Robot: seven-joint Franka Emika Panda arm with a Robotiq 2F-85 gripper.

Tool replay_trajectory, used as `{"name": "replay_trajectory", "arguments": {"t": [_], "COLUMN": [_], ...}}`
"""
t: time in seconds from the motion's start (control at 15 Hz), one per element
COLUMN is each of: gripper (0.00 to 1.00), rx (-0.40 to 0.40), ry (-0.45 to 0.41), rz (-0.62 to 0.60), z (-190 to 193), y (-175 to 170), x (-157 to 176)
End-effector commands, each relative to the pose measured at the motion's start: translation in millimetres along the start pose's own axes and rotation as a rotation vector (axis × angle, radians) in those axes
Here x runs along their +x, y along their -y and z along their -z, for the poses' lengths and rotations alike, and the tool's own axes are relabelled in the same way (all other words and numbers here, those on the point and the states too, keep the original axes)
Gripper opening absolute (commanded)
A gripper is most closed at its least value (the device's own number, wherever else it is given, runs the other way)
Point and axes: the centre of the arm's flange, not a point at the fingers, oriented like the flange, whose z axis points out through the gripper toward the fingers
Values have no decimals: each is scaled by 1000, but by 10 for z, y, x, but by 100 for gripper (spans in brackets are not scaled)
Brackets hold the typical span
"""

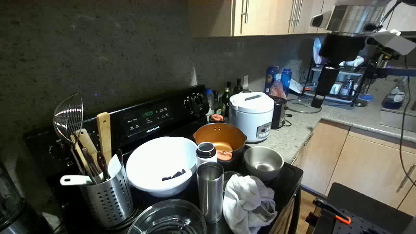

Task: Put the lid on the pot

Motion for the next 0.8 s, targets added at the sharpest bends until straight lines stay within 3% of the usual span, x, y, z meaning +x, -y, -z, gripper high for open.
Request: {"name": "replay_trajectory", "arguments": {"t": [0.0, 0.27, 0.6, 0.73], "gripper": [100, 100, 100, 100], "rx": [0, 21, 74, 87], "ry": [0, -7, -61, -73], "rz": [0, 130, 412, 527], "z": [0, -88, -98, 39], "y": [0, 306, 1386, 1263], "x": [0, 483, 1218, 1377]}}
